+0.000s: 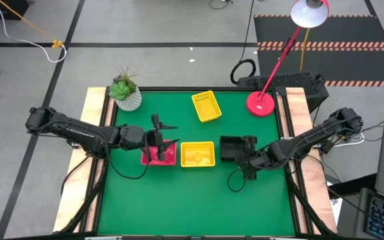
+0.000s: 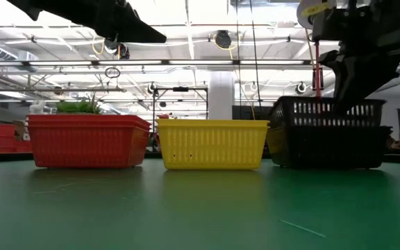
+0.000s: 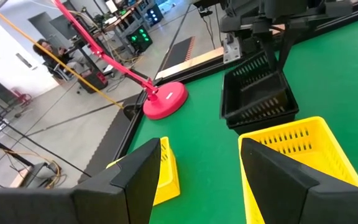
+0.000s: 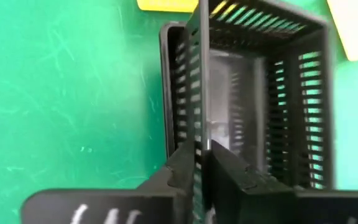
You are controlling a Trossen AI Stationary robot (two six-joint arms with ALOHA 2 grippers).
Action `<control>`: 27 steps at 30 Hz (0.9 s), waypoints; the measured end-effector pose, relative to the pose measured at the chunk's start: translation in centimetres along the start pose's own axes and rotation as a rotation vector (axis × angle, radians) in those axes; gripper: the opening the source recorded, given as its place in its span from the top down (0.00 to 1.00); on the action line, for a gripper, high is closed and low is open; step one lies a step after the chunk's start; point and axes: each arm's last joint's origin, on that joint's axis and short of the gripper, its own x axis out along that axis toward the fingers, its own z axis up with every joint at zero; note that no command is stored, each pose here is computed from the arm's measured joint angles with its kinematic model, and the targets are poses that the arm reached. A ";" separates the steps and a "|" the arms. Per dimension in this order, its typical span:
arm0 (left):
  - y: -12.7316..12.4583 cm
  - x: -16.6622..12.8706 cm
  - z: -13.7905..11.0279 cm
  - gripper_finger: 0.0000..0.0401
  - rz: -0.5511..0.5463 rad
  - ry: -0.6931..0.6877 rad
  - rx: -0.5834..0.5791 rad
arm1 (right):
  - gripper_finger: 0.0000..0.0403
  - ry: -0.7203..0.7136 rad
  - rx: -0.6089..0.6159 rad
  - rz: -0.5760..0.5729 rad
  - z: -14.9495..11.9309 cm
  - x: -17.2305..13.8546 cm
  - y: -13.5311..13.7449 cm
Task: Stack baskets by color
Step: Stack the black bin on top of the black bin, then stack the top right yellow bin on top of the yellow bin
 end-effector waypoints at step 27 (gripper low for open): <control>0.6 0.2 -0.2 0.44 0.022 0.007 -0.034 | 0.58 -0.177 0.061 0.096 3.6 -4.0 -2.3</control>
